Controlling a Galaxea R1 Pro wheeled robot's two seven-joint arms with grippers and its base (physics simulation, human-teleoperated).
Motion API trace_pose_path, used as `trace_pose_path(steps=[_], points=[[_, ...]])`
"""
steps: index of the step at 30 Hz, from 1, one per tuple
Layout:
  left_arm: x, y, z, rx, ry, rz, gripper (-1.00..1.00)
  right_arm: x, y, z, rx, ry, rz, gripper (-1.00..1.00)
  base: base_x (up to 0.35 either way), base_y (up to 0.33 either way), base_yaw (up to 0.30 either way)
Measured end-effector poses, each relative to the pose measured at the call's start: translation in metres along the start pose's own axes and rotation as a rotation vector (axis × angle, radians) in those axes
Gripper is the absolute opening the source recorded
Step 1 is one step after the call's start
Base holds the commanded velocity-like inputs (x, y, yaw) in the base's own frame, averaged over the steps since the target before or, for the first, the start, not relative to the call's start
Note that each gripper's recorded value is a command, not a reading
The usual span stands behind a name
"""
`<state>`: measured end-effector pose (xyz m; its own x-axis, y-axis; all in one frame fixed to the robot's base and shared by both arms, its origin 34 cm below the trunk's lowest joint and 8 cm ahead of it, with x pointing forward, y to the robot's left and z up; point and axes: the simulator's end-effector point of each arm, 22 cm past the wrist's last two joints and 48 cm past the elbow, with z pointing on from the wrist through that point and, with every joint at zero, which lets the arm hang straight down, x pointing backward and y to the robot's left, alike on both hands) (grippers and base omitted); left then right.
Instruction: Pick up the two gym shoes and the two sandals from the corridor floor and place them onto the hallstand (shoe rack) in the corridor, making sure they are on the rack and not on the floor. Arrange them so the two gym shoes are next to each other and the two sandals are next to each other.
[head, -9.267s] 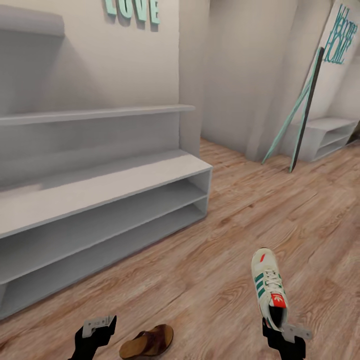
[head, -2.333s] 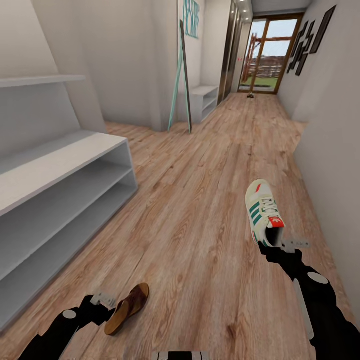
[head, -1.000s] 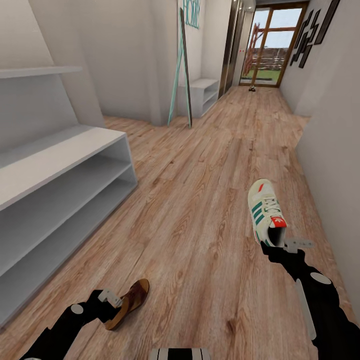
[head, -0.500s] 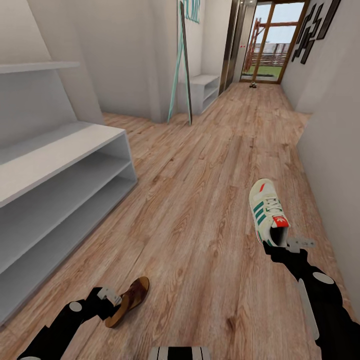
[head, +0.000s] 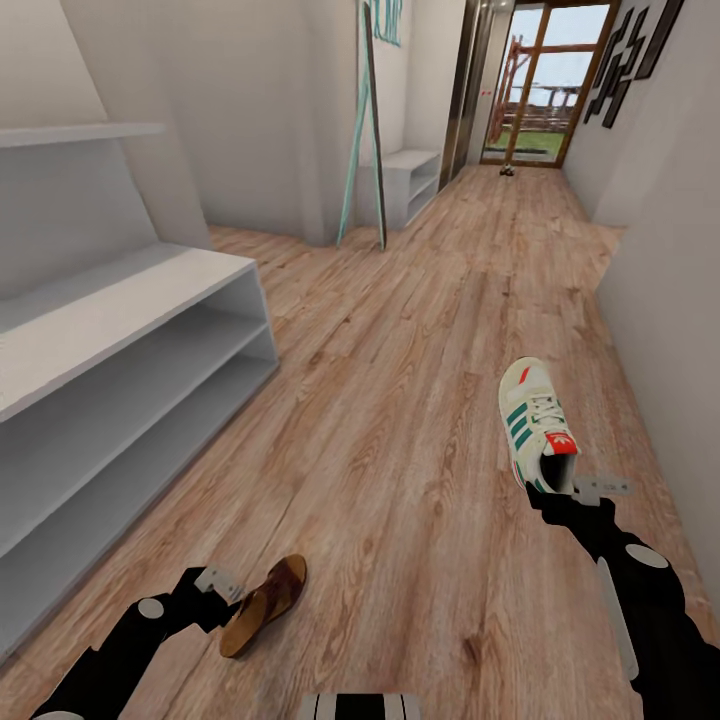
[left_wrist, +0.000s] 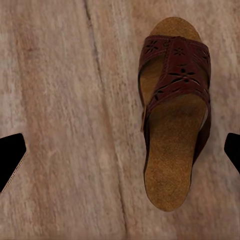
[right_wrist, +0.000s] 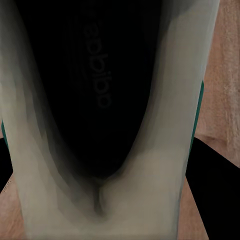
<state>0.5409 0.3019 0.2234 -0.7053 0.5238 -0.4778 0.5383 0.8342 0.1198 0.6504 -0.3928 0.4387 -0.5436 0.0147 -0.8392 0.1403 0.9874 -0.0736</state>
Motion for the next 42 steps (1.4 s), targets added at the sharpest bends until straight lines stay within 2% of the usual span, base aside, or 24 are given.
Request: trace_pose_path(steps=[21,42], points=[[-0.001,-0.001,0.000,0.000,-0.001,0.000,1.00,0.000,-0.001,0.000,0.001,0.001,0.001,-1.00,0.002,0.015,0.000],[0.048,-0.025,0.029,0.058,0.092,-0.016,1.00,0.061,0.003,0.026,0.003,0.111,-0.017,-1.00,0.000,0.000,0.000]])
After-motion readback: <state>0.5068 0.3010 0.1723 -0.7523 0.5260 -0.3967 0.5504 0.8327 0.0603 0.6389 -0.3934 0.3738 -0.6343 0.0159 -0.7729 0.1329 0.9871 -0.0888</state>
